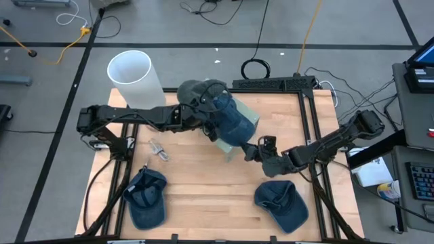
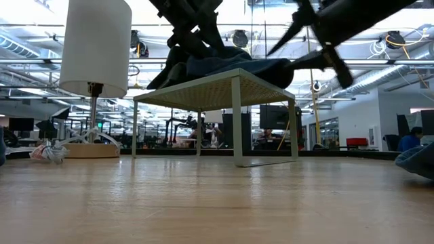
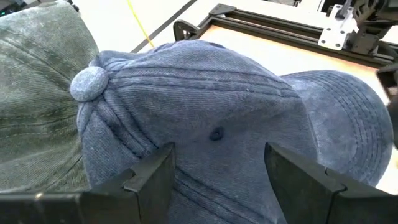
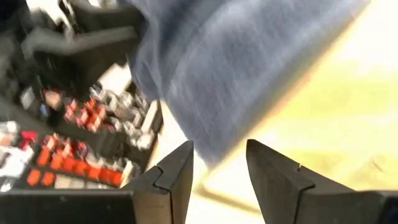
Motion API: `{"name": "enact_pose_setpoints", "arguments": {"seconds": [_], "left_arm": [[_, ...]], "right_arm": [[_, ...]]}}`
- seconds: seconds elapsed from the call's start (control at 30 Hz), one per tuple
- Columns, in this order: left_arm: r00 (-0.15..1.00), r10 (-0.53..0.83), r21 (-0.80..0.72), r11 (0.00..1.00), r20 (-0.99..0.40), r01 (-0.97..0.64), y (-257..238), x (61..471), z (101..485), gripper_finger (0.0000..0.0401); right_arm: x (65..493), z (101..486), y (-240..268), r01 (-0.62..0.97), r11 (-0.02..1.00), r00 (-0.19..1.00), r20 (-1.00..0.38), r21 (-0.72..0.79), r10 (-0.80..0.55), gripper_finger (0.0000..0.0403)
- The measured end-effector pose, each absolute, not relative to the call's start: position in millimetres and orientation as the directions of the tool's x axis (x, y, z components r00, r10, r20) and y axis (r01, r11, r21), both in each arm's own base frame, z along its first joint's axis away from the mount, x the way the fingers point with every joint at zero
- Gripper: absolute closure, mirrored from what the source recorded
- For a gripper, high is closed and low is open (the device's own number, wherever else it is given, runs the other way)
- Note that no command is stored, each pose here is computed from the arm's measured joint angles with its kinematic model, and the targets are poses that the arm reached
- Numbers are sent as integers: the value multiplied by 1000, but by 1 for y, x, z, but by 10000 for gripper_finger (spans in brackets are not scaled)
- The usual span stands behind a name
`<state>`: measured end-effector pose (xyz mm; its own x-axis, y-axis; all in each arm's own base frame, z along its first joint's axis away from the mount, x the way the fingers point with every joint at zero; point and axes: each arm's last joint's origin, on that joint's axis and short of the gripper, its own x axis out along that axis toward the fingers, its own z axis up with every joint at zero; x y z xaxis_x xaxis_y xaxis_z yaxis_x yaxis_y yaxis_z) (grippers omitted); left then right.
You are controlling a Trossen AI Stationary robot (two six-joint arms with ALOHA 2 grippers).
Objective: Pick & Place hat
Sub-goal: Put the top blue cap on the shelf, then stack the right blue cap on top of the blue cap on the shelf
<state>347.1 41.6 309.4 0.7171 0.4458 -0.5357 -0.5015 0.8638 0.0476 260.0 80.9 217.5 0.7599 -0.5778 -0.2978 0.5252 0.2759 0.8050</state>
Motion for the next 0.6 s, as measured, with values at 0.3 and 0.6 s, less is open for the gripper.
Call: {"name": "enact_pose_setpoints", "arguments": {"seconds": [0.3, 0.6], "left_arm": [[727, 420, 24, 873, -543, -487, 41, 347, 309, 151], [814, 195, -99, 951, -547, -294, 25, 342, 320, 151]], "right_arm": [[224, 225, 109, 530, 293, 805, -364, 796, -468, 261], [204, 252, 109, 419, 639, 887, -440, 645, -138, 261]]}}
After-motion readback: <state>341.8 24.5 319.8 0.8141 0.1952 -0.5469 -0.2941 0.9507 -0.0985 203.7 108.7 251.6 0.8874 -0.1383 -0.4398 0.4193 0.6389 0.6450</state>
